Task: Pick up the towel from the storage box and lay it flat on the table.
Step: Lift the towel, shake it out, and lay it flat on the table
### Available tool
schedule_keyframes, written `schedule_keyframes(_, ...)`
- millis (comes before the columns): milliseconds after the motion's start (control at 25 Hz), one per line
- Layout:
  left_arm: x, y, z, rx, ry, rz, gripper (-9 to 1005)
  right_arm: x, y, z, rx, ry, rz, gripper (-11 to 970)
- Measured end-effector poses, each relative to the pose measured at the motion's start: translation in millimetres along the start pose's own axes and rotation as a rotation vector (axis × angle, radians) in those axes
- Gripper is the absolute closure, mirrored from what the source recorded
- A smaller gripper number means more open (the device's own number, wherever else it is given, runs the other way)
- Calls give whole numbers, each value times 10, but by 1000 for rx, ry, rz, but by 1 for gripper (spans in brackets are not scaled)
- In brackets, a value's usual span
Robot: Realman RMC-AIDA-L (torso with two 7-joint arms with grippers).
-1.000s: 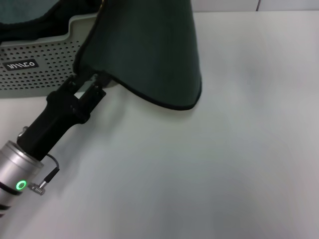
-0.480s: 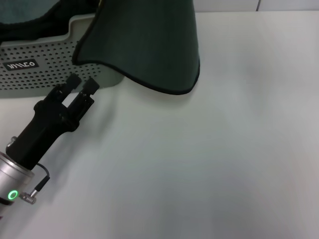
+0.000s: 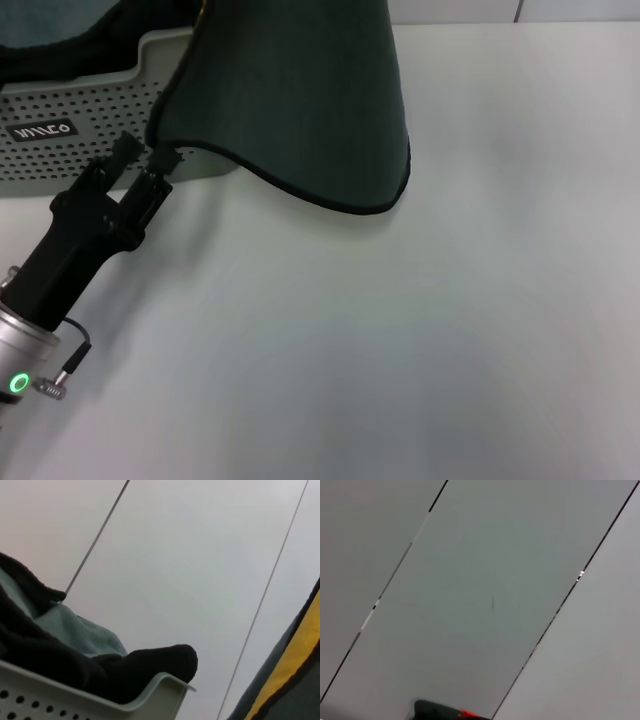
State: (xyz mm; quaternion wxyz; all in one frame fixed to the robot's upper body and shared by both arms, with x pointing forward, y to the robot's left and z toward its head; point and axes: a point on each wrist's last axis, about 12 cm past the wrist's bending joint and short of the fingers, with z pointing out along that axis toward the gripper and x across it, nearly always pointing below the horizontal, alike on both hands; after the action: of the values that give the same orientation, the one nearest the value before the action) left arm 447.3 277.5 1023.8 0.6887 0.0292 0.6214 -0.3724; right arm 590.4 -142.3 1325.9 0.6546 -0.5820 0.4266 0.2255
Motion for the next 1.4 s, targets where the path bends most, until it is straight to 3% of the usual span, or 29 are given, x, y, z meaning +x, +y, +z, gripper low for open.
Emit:
schedule_keyframes(680,13,-8,15,3,6,-11,406,28,49,30,-18,5,10,930)
schedule_keyframes(840,17,-16,14,10,8,-4,475,33,47,26,-15,6,17,929)
schedule_keyframes(1280,-22,-75,7,61,-25,3,930,72,65,-1,-13,14,35,926)
schedule_keyframes(1400,-42,-100,-9,79,-45,2,939,89,80,-7,-15,17,42,925)
